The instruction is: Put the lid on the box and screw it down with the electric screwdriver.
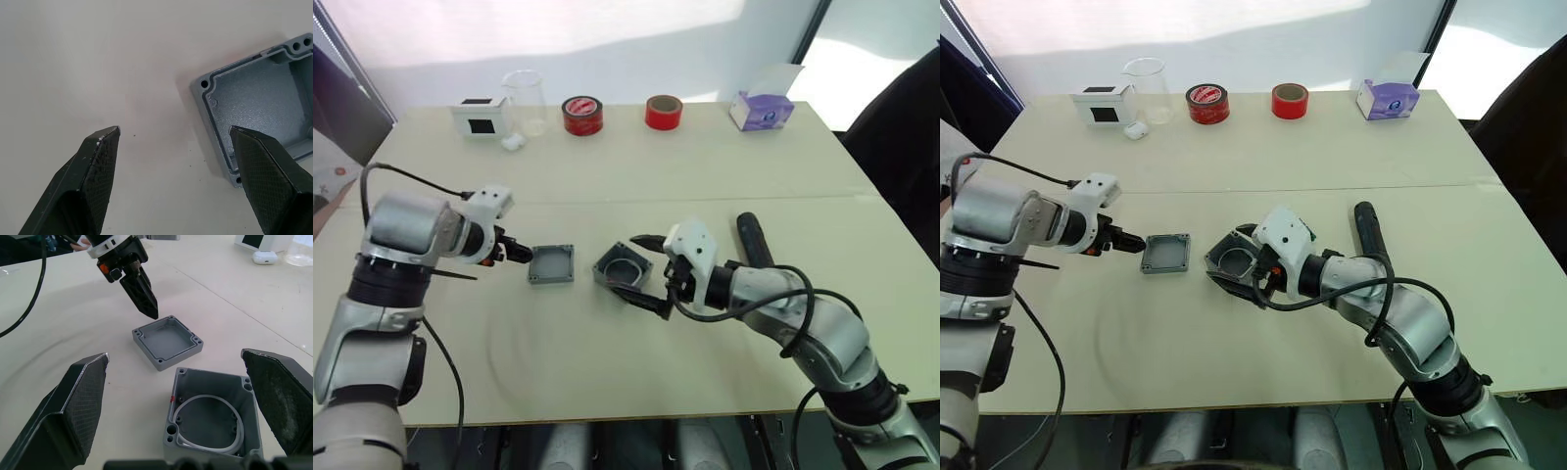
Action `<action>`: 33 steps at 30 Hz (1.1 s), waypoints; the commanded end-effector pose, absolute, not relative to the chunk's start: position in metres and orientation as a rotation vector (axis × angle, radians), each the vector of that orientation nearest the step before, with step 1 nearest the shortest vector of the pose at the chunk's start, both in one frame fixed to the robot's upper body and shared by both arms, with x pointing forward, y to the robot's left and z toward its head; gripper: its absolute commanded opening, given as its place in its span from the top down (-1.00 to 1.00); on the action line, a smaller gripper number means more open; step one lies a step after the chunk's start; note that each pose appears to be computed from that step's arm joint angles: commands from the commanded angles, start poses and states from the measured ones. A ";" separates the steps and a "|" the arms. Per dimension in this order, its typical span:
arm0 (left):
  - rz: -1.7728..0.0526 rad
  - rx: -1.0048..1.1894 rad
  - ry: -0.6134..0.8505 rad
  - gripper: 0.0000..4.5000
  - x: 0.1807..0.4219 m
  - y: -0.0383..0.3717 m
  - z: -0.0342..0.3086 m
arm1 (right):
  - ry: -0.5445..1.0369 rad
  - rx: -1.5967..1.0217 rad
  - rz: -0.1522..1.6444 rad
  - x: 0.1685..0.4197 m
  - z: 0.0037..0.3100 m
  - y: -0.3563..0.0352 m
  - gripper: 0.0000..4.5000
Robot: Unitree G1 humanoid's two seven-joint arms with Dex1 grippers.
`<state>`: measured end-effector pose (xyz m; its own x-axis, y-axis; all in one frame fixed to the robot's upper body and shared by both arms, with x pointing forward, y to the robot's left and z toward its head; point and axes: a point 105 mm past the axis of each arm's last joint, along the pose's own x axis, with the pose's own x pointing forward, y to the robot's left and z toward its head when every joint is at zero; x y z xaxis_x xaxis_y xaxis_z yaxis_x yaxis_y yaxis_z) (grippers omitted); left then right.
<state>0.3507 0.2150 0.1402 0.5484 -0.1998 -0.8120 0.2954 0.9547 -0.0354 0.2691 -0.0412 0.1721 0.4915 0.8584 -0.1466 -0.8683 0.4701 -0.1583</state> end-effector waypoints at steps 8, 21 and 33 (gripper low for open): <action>-0.255 0.032 0.990 -0.39 0.354 0.203 0.117 | -0.028 -0.225 0.999 0.267 0.185 -0.043 -1.00; -0.246 0.007 0.850 0.96 0.360 0.197 0.136 | 0.003 -0.106 1.046 0.260 0.197 -0.052 -1.00; -0.504 -0.097 -0.035 0.96 0.400 0.161 0.269 | 0.016 0.131 0.927 0.318 0.231 -0.062 -1.00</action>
<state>0.4055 0.1659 0.2327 0.8883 -0.4486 -0.0984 0.4368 0.8914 -0.1208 0.3069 -0.0628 0.2274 0.5659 0.8238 0.0315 -0.8218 0.5606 0.1021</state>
